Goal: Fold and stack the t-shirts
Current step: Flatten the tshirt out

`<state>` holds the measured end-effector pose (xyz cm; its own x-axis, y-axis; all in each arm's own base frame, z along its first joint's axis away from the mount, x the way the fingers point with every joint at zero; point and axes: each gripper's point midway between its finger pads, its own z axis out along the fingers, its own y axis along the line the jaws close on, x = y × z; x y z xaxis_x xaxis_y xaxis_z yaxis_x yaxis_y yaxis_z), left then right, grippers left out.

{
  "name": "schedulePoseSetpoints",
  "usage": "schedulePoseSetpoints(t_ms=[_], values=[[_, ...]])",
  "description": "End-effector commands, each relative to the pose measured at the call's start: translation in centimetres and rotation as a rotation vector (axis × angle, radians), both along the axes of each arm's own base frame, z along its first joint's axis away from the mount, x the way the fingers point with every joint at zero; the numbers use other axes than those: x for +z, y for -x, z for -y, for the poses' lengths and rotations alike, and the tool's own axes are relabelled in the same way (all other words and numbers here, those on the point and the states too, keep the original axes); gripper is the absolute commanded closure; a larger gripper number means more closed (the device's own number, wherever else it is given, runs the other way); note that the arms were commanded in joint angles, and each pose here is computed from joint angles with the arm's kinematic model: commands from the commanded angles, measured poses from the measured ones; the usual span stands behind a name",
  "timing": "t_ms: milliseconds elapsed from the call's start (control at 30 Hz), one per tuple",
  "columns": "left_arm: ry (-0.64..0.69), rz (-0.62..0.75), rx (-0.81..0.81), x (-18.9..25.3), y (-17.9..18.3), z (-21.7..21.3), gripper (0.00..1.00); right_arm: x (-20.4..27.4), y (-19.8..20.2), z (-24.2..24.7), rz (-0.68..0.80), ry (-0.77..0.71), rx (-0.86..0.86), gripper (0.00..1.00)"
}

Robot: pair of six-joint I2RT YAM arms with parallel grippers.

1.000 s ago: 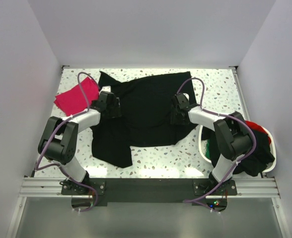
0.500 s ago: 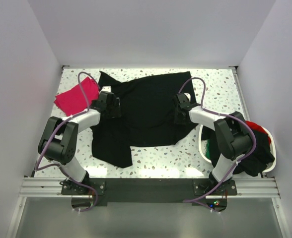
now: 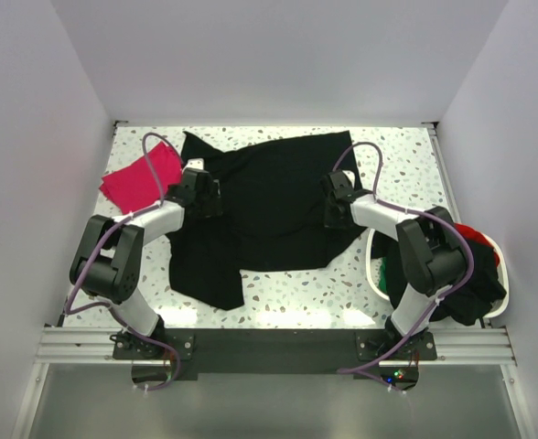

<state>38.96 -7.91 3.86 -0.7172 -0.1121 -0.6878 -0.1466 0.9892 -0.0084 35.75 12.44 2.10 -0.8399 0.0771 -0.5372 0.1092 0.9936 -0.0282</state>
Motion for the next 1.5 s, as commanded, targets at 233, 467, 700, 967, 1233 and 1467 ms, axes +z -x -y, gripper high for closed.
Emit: schedulePoseSetpoints(t_ms=[233,467,700,967,1233,1467], values=[[-0.010,0.040,0.006,1.4,-0.2,-0.6,0.03,3.4,0.2,1.2,0.069,0.013,-0.026,1.00],[-0.011,0.049,0.006,1.7,0.1,-0.7,0.03,3.1,0.4,1.4,0.053,0.013,-0.025,1.00],[-0.036,0.190,0.056,6.2,2.4,-0.1,0.03,4.8,0.8,1.5,0.086,-0.004,-0.011,1.00],[-0.166,0.162,0.173,5.3,10.4,-0.5,0.09,5.3,1.3,0.6,0.098,-0.062,0.031,1.00],[-0.125,0.016,0.220,1.1,16.9,-0.3,0.25,5.4,1.7,0.2,0.104,-0.095,0.057,1.00],[-0.149,-0.088,0.267,-1.0,20.9,-0.2,0.34,5.7,1.8,-0.5,0.114,-0.138,0.082,1.00]])
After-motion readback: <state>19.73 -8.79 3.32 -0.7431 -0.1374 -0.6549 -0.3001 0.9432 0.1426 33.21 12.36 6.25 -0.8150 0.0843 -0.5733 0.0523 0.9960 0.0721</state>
